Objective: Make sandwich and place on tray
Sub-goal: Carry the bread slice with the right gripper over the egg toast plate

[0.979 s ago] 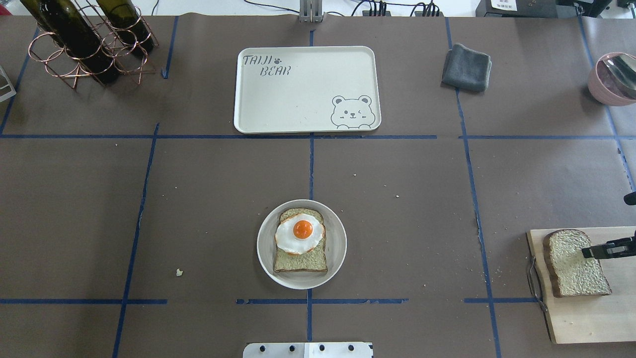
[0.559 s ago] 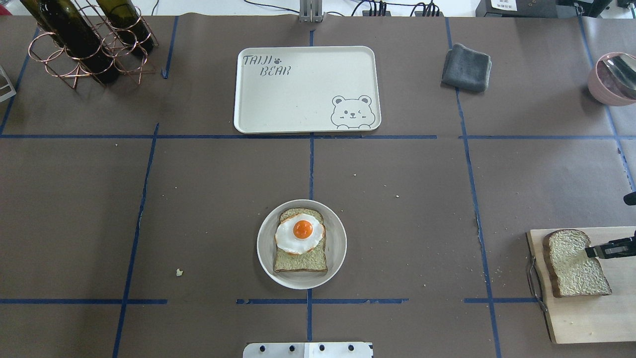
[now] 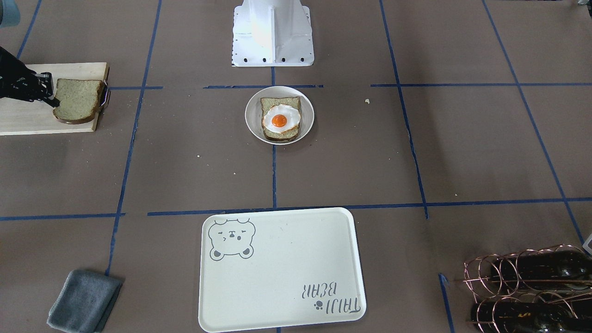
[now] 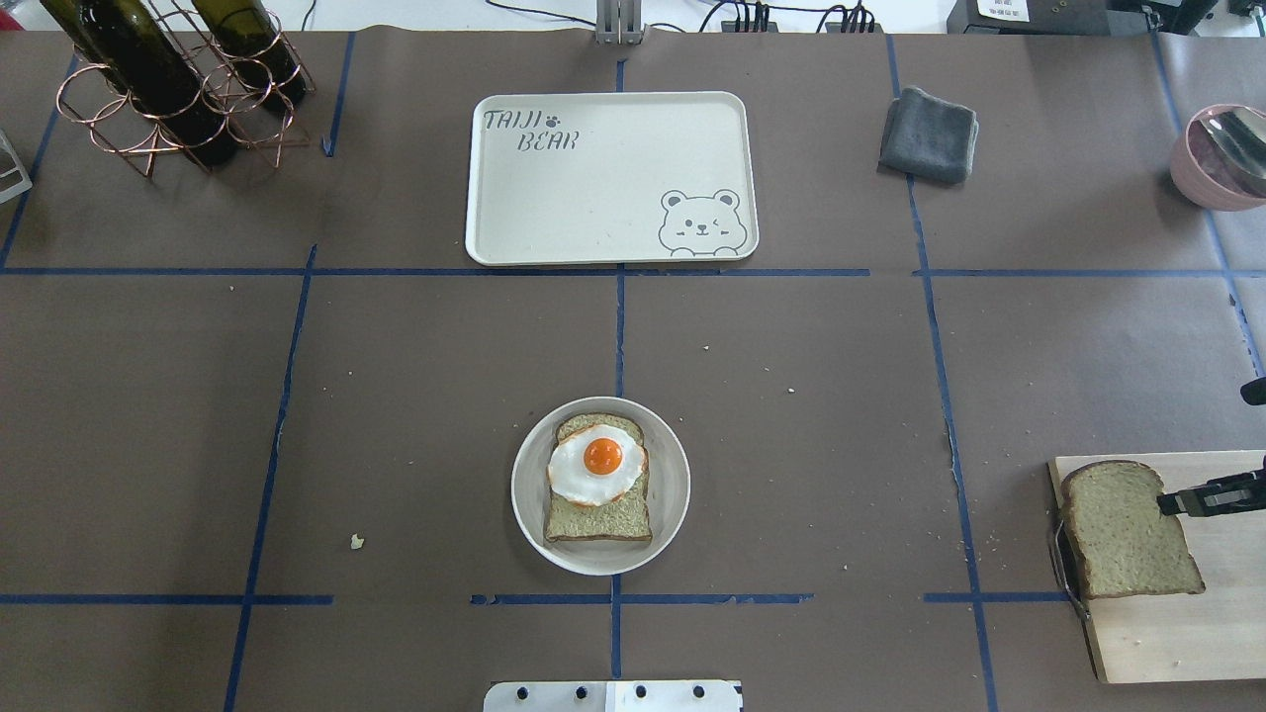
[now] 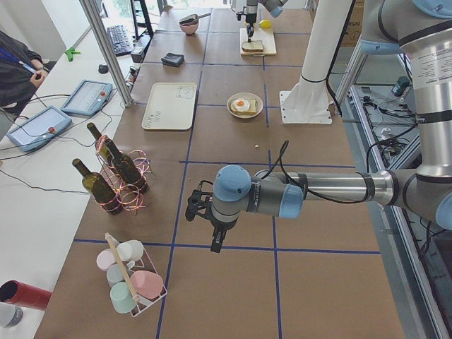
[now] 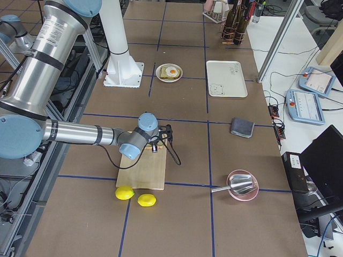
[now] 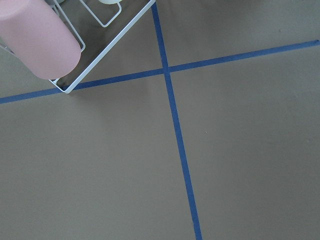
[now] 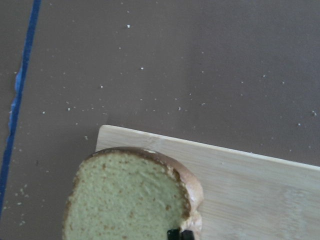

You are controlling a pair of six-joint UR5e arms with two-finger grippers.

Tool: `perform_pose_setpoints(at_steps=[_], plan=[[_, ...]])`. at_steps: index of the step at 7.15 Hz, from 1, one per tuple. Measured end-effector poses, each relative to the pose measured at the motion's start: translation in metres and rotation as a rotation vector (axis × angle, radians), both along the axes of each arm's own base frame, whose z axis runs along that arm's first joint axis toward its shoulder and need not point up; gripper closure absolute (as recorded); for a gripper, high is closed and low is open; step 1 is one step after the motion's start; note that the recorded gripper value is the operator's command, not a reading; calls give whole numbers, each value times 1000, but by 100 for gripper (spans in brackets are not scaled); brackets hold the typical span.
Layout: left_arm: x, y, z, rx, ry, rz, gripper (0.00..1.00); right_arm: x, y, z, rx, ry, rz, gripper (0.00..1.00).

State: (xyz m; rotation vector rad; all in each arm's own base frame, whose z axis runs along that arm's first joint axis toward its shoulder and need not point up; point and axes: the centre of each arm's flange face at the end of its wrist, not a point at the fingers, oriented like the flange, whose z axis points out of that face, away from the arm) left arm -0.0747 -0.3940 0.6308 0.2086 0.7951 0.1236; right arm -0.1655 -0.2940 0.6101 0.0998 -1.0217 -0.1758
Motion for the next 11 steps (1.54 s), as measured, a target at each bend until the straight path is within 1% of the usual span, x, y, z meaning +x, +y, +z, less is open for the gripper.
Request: perform_pose_setpoints(at_steps=[2, 3, 5, 6, 7, 8, 9, 11], plan=[[0, 0, 0, -1, 0, 0, 0, 9, -4, -28, -2, -75, -15, 100], [0, 0, 0, -1, 0, 0, 0, 6, -8, -44, 12, -107, -25, 100], [0, 0, 0, -1, 0, 0, 0, -13, -32, -80, 42, -178, -43, 100], [0, 0, 0, 1, 0, 0, 0, -32, -51, -109, 40, -225, -37, 100], [0, -1, 0, 2, 0, 1, 0, -57, -70, -143, 23, -274, -30, 100], [0, -1, -1, 3, 1, 1, 0, -87, -83, -178, 4, -317, -28, 100], [0, -2, -1, 4, 1, 1, 0, -118, -90, -214, -14, -352, -20, 100], [0, -2, -1, 5, 1, 1, 0, -190, -89, -278, -34, -392, 12, 100]])
